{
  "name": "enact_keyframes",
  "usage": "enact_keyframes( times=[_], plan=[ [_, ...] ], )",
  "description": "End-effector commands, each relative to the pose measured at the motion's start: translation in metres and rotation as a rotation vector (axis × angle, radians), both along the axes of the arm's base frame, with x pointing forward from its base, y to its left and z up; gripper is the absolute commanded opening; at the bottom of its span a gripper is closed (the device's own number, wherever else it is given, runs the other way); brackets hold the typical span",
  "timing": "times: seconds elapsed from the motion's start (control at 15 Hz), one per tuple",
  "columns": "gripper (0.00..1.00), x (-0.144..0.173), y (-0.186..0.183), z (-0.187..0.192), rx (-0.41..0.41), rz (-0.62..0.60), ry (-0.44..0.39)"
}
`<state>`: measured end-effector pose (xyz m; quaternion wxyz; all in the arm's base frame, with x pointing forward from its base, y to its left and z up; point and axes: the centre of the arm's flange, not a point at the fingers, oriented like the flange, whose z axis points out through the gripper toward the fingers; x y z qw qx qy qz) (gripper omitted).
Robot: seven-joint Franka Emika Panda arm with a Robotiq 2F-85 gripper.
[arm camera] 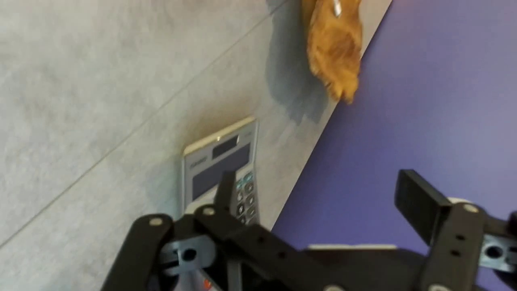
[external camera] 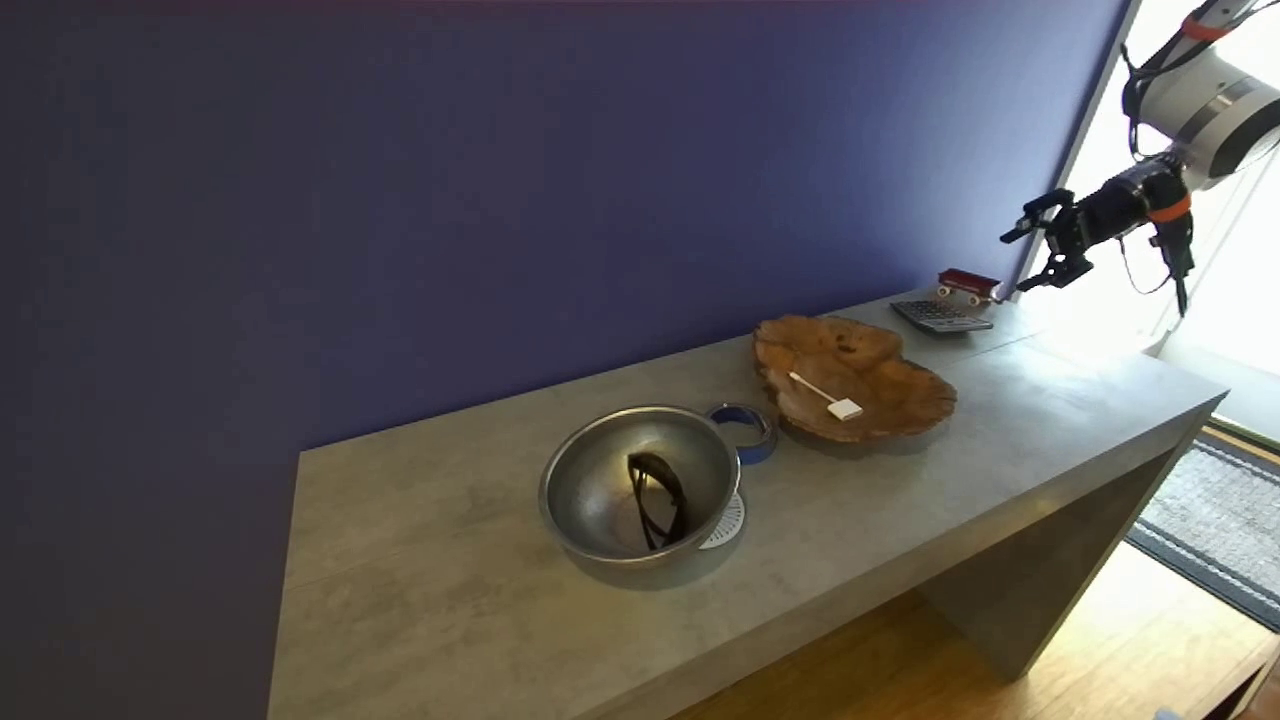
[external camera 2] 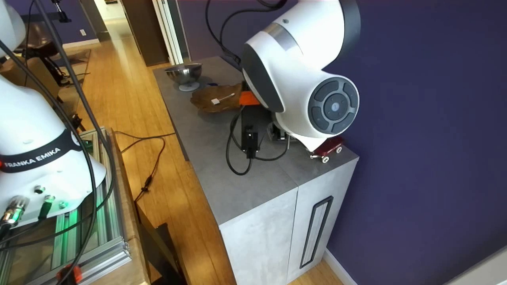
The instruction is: Remove the calculator from the silver bowl and put it on the table to the right
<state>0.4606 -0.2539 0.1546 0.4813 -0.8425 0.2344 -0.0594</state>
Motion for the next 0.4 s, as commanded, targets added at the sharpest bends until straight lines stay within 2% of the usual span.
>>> enact_keyframes(
  times=[0.0,0.27,0.33],
  plan=[
    [1.00,-0.041,0.014,0.046,0.121,0.158,0.075],
    [1.00,-0.082,0.022,0.083,0.188,0.423,0.110],
    [1.00,-0.058,0.017,0.056,0.179,0.338,0.108]
  ],
)
